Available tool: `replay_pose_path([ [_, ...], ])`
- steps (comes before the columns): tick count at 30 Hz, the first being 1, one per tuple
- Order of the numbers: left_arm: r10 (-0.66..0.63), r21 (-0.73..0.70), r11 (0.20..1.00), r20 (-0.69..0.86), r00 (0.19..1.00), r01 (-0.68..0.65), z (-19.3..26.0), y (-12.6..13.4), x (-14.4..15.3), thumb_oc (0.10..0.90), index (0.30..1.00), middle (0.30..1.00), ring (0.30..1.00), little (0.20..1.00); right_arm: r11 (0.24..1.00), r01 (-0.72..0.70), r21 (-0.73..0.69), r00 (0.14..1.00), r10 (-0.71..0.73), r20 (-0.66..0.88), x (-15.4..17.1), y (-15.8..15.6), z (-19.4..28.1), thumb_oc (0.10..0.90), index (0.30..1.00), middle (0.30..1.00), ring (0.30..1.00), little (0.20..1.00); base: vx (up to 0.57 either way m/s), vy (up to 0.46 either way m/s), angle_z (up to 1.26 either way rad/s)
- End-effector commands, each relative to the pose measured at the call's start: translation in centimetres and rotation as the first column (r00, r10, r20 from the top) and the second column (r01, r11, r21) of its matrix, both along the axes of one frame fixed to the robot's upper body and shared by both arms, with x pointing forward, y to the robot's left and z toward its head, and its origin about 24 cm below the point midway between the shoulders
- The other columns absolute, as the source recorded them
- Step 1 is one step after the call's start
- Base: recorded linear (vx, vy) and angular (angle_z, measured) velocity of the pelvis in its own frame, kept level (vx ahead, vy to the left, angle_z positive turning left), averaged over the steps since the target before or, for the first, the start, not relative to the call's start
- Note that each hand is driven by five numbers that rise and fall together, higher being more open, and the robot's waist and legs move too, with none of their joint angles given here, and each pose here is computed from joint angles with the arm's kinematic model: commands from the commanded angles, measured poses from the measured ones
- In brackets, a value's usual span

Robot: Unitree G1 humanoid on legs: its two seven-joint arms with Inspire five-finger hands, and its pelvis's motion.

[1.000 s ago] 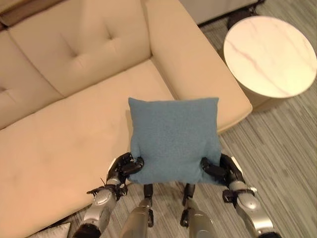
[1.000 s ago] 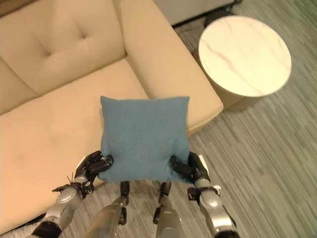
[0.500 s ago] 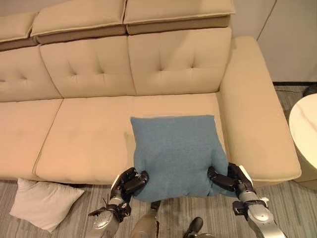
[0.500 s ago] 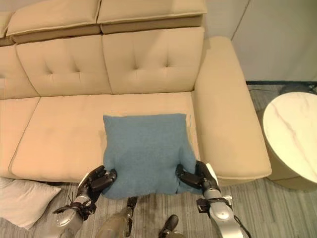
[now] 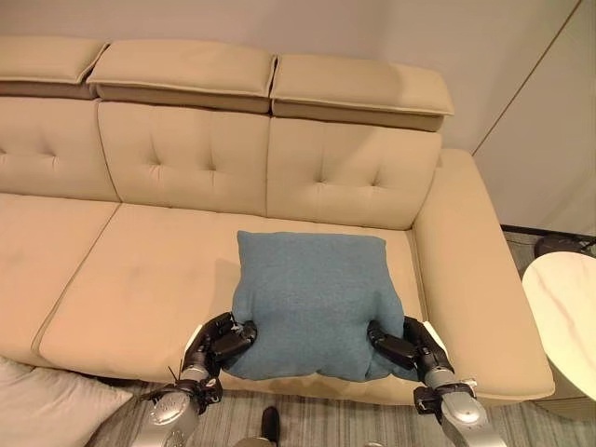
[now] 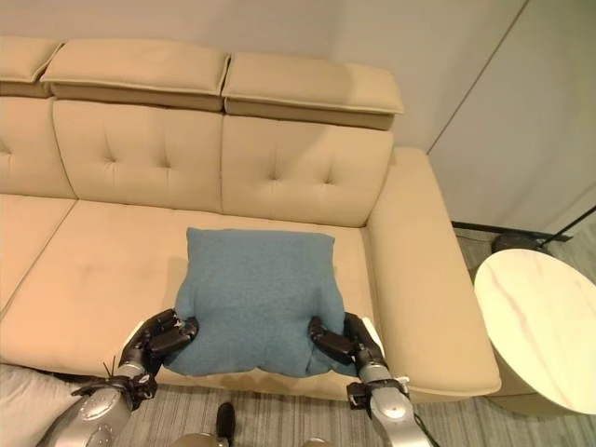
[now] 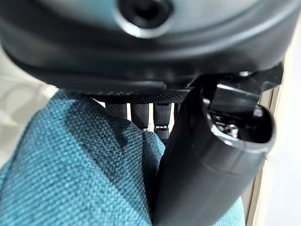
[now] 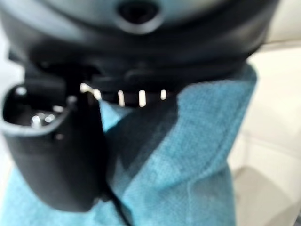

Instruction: Pick up all the scattered cushions and arrange them neatly on the sofa.

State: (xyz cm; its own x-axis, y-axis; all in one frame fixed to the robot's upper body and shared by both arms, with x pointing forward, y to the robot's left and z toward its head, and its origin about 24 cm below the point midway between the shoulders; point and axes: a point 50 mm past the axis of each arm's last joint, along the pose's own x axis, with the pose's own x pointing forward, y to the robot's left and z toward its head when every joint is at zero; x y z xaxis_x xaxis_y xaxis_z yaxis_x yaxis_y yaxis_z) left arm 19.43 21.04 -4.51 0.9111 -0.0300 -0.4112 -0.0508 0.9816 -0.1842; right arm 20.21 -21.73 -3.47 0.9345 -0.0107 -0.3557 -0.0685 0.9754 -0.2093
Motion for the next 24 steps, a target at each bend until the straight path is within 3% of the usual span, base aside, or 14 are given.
replay_pose_path([
  [1,-0.185,-0.068,0.974,0.318,0.930,0.218,4.6,-4.9,2.9,0.400,0.300,0.300,0.300,0.300,0.993,-0.110,0.044,0.917,0.084,0.390,3.7,1.9,7.2,0.400,0.300,0.300,0.300,0.300,0.10,-0.072,0.45],
  [11,-0.218,-0.088,0.961,0.342,0.914,0.261,5.0,-6.3,3.4,0.400,0.300,0.300,0.300,0.300,0.998,-0.054,0.026,0.922,0.040,0.386,3.0,-0.1,7.3,0.400,0.300,0.300,0.300,0.300,0.06,-0.077,0.43],
  [24,-0.226,-0.028,0.968,0.345,0.911,0.251,5.4,-5.5,3.4,0.400,0.300,0.300,0.300,0.300,0.997,-0.056,0.054,0.927,0.032,0.373,3.2,0.6,6.9,0.400,0.300,0.300,0.300,0.300,0.13,0.085,-0.15],
])
